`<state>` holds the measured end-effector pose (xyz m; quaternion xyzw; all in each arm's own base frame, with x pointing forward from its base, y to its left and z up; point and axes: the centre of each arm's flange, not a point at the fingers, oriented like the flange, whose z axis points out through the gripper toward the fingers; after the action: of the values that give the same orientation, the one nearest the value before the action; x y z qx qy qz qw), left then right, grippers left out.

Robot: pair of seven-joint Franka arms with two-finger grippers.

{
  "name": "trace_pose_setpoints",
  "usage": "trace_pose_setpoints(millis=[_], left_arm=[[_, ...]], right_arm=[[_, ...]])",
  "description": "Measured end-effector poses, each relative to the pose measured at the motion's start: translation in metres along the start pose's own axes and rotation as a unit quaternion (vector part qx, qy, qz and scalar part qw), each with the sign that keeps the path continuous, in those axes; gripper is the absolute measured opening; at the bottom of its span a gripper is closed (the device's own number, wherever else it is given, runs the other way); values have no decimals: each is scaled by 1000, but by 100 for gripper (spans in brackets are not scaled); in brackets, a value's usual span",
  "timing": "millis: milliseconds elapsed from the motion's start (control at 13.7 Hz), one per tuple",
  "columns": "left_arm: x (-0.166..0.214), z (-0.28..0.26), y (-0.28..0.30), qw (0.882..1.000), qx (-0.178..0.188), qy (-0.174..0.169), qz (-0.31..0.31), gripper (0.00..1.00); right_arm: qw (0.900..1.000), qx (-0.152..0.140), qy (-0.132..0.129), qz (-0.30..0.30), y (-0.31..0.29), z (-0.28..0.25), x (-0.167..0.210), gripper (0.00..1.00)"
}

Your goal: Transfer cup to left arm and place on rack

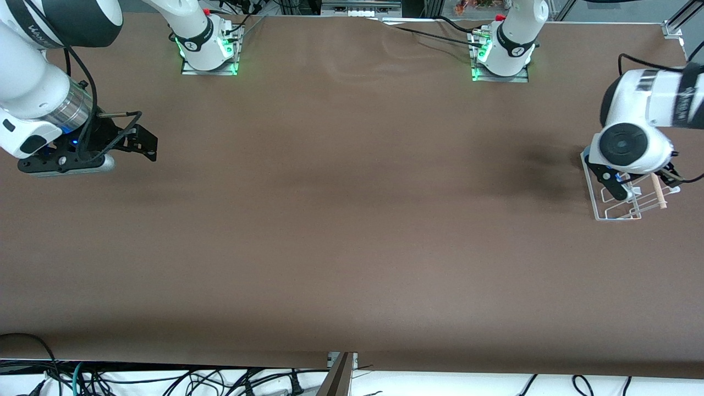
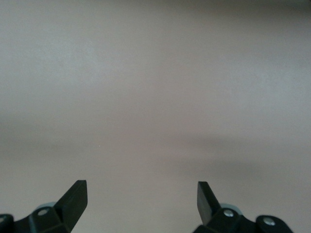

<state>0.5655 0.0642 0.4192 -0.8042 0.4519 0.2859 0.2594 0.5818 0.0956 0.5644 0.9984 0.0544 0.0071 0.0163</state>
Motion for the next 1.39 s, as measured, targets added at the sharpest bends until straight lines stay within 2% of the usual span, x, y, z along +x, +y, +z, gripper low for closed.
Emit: trace_pose_setpoints(millis=[146, 219, 365, 511, 803, 1022, 1242, 1315, 1388], left_arm=[[-13, -39, -12, 996, -23, 79, -39, 100], [-21, -61, -18, 990, -36, 126, -59, 100], [-43, -102, -28, 971, -63, 206, -107, 100], [-69, -127, -32, 946, -107, 250, -178, 100], [-93, -160, -22, 886, -185, 279, -320, 100], [-98, -193, -2, 850, -217, 293, -380, 100], [-105, -188, -1, 800, -301, 296, -426, 100], [-108, -182, -3, 789, -321, 288, -439, 100], [-109, -179, -1, 784, -332, 275, -446, 100]], right_arm=[[1000, 0, 0, 0, 0, 0, 0, 100], [1000, 0, 0, 0, 0, 0, 0, 100], [1000, 0, 0, 0, 0, 0, 0, 100], [1000, 0, 0, 0, 0, 0, 0, 100], [1000, 0, 1, -14, 1, -1, 0, 100], [1000, 0, 1, -15, 2, -1, 0, 100], [1000, 0, 1, -15, 2, -1, 0, 100], [1000, 0, 1, -15, 2, -1, 0, 100], [1000, 0, 1, -15, 2, -1, 0, 100]])
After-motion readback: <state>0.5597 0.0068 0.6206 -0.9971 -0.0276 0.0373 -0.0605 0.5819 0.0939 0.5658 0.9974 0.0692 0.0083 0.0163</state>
